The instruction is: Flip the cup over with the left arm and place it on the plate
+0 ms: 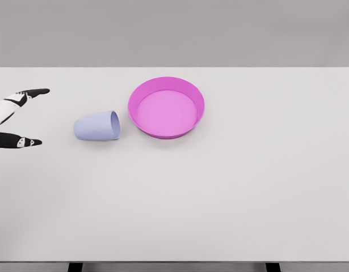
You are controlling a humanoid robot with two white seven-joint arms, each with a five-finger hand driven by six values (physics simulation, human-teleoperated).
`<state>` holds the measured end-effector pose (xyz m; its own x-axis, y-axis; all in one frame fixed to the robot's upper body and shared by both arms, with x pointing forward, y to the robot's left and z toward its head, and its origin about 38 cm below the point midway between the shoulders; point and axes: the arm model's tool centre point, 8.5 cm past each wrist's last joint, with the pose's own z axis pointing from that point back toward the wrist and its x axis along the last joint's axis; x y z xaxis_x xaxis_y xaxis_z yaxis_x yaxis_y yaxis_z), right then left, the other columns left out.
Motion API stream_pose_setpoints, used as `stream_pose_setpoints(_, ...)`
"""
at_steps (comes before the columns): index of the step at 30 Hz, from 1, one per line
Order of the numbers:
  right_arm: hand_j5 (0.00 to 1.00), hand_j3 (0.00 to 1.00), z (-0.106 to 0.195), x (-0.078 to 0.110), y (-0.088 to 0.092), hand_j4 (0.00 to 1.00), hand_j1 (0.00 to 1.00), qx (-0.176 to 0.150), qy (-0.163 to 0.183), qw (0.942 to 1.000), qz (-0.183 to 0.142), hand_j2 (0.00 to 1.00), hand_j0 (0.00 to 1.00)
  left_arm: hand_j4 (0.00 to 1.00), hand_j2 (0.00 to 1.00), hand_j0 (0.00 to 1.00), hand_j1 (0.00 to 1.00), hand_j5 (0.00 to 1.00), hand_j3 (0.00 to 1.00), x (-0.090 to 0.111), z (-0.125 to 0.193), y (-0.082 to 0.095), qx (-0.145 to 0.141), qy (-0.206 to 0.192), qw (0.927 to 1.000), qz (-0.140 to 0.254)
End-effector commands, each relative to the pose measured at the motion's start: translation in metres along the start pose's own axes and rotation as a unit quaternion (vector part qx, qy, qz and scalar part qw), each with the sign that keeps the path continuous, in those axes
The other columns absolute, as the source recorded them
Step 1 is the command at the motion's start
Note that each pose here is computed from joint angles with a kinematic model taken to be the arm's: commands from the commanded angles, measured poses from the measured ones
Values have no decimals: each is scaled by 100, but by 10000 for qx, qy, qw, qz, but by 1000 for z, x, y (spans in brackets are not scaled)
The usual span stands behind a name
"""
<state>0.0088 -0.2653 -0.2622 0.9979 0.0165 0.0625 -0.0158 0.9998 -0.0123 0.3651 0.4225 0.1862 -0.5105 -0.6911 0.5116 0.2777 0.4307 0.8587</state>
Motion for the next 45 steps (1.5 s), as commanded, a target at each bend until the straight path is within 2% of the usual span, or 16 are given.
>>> stream_pose_setpoints(1, 100, 100, 0, -3, 0, 100, 100, -2, 26, 10000, -18, 100, 100, 100, 100, 100, 100, 100, 100, 2, -1, 0, 10, -43, 10000, 23)
stream_pose_setpoints(2, 100, 100, 1, -11, 0, 100, 100, 15, 88, 10000, -8, 100, 100, 100, 100, 100, 100, 100, 100, 2, -1, 0, 6, -34, 10000, 19)
stream_pose_setpoints(9, 100, 100, 0, -9, 0, 100, 100, 13, 58, 10000, -6, 100, 100, 100, 100, 100, 100, 100, 100, -1, 1, 4, 10, 26, 10000, -37)
stream_pose_setpoints(10, 100, 100, 1, -10, 0, 100, 100, 13, 73, 10000, -7, 100, 100, 100, 100, 100, 100, 100, 100, -1, 2, 3, -34, 24, 10000, -33)
stream_pose_setpoints(12, 100, 100, 0, -9, 0, 100, 100, 13, 58, 10000, -6, 100, 100, 100, 100, 100, 100, 100, 100, -4, 6, -9, -477, 119, 9987, -151)
stream_pose_setpoints(17, 100, 100, 1, -10, 0, 100, 100, 13, 65, 10000, -6, 100, 100, 100, 100, 100, 100, 100, 100, -3, 6, -9, -427, 107, 9989, -138)
stream_pose_setpoints(22, 100, 100, 0, -9, 0, 100, 100, 13, 65, 10000, -6, 100, 100, 100, 100, 100, 100, 100, 100, -3, 5, 9, -39, 92, 9998, -176)
stream_pose_setpoints(24, 100, 100, 1, -10, 0, 100, 100, 13, 65, 10000, -6, 100, 100, 100, 100, 100, 100, 100, 100, -6, 8, 12, -103, 161, 9996, -212)
stream_pose_setpoints(26, 100, 100, 0, -9, 0, 100, 100, 13, 58, 10000, -6, 100, 100, 100, 100, 100, 100, 100, 100, -8, 13, 17, -309, 235, 9989, -259)
stream_pose_setpoints(27, 100, 100, 0, -9, 0, 100, 100, 13, 65, 10000, -6, 100, 100, 100, 100, 100, 100, 100, 100, -9, 15, 21, -364, 263, 9985, -307)
stream_pose_setpoints(31, 100, 100, 0, -9, 0, 100, 100, 13, 58, 10000, -6, 100, 100, 100, 100, 100, 100, 100, 100, -3, 38, 85, -802, 578, 9883, -1165)
stream_pose_setpoints(35, 100, 100, 0, -9, 0, 100, 100, 13, 58, 10000, -6, 100, 100, 100, 100, 100, 100, 100, 100, 11, 41, 112, -1059, 602, 9792, -1624)
stream_pose_setpoints(36, 100, 100, 1, -10, 0, 100, 100, 13, 73, 10000, -7, 100, 100, 100, 100, 100, 100, 100, 100, 23, 35, 112, -1164, 430, 9766, -1756)
stream_pose_setpoints(37, 100, 100, 1, -10, 0, 100, 100, 13, 65, 10000, -6, 100, 100, 100, 100, 100, 100, 100, 100, 26, 33, 110, -1184, 373, 9765, -1762)
stream_pose_setpoints(39, 100, 100, 0, -9, 0, 100, 100, 13, 65, 10000, -6, 100, 100, 100, 100, 100, 100, 100, 100, 38, 23, 91, -1395, 97, 9751, -1722)
stream_pose_setpoints(45, 100, 100, 0, -9, 0, 100, 100, 13, 58, 10000, -6, 100, 100, 100, 100, 100, 100, 100, 100, 35, 22, 84, -1600, 147, 9702, -1816)
